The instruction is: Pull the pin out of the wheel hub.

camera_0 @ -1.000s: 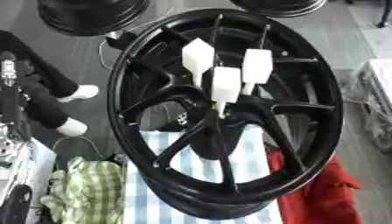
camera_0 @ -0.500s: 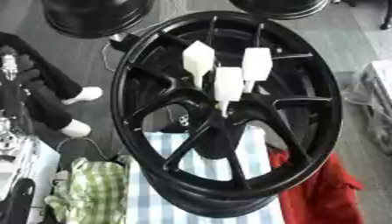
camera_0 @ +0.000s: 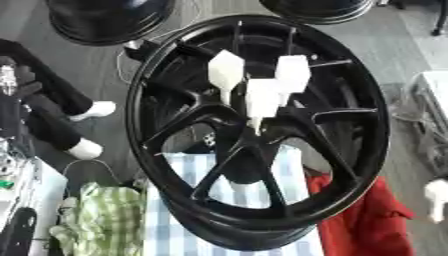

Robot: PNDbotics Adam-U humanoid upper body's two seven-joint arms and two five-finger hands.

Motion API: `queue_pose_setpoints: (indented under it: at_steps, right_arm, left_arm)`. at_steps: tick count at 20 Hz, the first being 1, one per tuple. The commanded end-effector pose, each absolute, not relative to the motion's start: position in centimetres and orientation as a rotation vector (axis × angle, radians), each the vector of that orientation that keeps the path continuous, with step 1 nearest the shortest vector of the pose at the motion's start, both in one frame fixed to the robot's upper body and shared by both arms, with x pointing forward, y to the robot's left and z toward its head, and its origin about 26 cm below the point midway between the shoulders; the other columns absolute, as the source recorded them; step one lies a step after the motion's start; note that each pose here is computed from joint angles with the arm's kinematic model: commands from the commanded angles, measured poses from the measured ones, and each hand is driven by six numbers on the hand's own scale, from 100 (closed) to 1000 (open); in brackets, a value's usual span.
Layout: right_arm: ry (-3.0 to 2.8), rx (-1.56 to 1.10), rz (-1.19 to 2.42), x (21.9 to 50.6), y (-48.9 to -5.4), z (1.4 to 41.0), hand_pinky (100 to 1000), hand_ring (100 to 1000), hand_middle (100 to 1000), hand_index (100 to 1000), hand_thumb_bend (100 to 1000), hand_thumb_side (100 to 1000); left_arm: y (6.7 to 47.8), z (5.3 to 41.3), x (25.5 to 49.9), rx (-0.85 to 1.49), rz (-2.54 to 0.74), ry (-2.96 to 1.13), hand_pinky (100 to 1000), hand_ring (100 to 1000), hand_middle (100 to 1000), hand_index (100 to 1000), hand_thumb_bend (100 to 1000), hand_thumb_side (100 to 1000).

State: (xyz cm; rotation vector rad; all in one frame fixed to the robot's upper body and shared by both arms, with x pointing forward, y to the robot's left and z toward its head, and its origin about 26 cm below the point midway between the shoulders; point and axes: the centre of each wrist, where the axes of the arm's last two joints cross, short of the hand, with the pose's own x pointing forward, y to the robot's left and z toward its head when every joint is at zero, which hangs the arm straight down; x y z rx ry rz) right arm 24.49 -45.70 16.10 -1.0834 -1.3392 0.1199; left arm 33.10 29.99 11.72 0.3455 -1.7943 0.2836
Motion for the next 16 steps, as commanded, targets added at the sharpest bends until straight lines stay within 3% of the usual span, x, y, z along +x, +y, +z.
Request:
queue_pose_setpoints:
  at_steps: [1,3,6,12,16]
  right_arm:
    - [-1.420,-1.088,0.101,24.7,-45.6,17.8,908,867,869,853,283,328]
    - [-1.500,-1.044,0.066,25.0,-44.9,18.4,916,856,862,843,165,429]
    - [-1.717,-0.876,-0.062,26.2,-43.0,19.7,937,853,857,837,100,516]
    - [-1.937,-0.488,-0.181,29.5,-39.6,20.4,938,830,831,815,100,463]
    - [-1.977,-0.350,-0.242,31.3,-38.3,19.8,927,806,805,793,182,408]
  left_arm:
    - [30.3,12.8,33.1,0.359,0.267,-1.830,738,735,677,726,197,789]
    - [30.3,12.8,33.1,0.357,0.266,-1.830,738,735,678,727,198,790]
    - [30.1,12.7,33.1,0.349,0.262,-1.830,738,735,678,727,198,787]
    - [29.6,12.9,33.2,0.327,0.251,-1.841,738,735,678,728,199,785]
    - [29.3,13.0,33.2,0.315,0.248,-1.846,738,735,679,728,201,785]
